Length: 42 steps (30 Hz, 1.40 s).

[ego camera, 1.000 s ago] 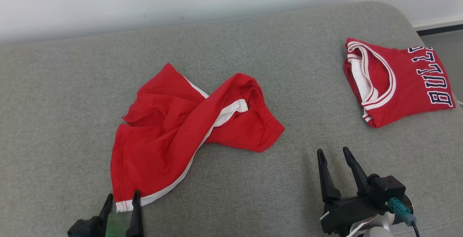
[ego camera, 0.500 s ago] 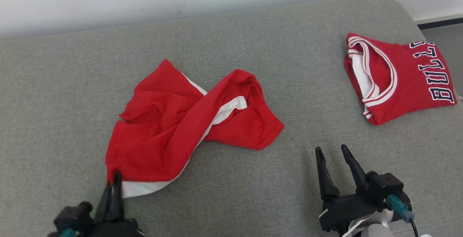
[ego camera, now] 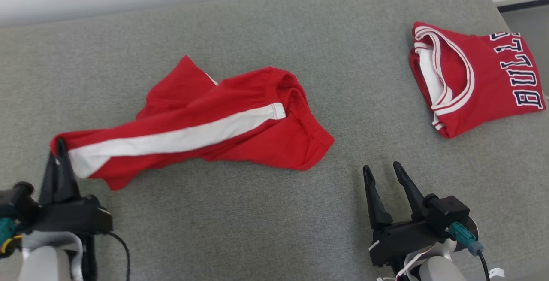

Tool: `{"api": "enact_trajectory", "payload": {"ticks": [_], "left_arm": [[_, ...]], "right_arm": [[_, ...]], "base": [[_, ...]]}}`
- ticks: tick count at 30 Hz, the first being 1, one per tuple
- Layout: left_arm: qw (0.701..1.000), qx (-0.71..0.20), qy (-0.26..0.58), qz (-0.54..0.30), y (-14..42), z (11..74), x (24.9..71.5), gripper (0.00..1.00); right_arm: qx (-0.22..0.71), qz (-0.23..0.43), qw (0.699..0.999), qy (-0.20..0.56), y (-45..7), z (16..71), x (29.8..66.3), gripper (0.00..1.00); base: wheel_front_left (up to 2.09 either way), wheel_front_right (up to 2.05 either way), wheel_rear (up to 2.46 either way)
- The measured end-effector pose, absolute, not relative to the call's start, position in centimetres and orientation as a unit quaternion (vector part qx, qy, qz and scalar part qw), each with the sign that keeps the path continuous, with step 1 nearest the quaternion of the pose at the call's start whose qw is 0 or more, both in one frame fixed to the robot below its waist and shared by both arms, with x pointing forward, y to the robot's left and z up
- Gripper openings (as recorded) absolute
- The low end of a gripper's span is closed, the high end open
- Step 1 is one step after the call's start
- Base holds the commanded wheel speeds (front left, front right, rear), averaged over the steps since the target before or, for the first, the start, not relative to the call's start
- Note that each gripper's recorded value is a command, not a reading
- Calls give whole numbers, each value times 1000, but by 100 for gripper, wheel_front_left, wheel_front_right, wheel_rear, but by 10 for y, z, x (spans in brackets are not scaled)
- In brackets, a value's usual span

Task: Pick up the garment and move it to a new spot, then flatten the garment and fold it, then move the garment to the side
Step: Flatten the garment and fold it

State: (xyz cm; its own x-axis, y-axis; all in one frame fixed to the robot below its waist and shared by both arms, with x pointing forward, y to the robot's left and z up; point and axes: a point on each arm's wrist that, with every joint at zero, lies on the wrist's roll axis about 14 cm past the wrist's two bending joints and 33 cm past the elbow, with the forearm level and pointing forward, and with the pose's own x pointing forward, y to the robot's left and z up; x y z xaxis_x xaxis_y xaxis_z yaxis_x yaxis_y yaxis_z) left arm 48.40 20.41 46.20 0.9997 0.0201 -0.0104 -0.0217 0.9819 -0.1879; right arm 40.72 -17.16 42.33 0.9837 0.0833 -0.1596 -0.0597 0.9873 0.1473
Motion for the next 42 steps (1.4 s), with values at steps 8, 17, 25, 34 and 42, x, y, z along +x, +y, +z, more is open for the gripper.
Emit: {"api": "enact_trajectory", "payload": {"ticks": [8,17,25,34,42], "left_arm": [[995,-76,58,27,213,424,503,0],[994,-70,70,41,217,415,494,100],[995,-63,62,52,226,425,452,100],[997,-58,44,40,221,444,408,100],[997,-53,37,49,229,453,369,100]], "right_arm": [[72,27,993,94,-178,415,407,100],[82,57,993,67,-158,431,416,100],[96,124,987,46,-112,449,421,100],[96,113,989,27,-119,466,408,100],[96,86,991,24,-136,469,376,100]], "base": [[0,0,0],[0,0,0],[0,0,0],[0,0,0],[0,0,0]]}}
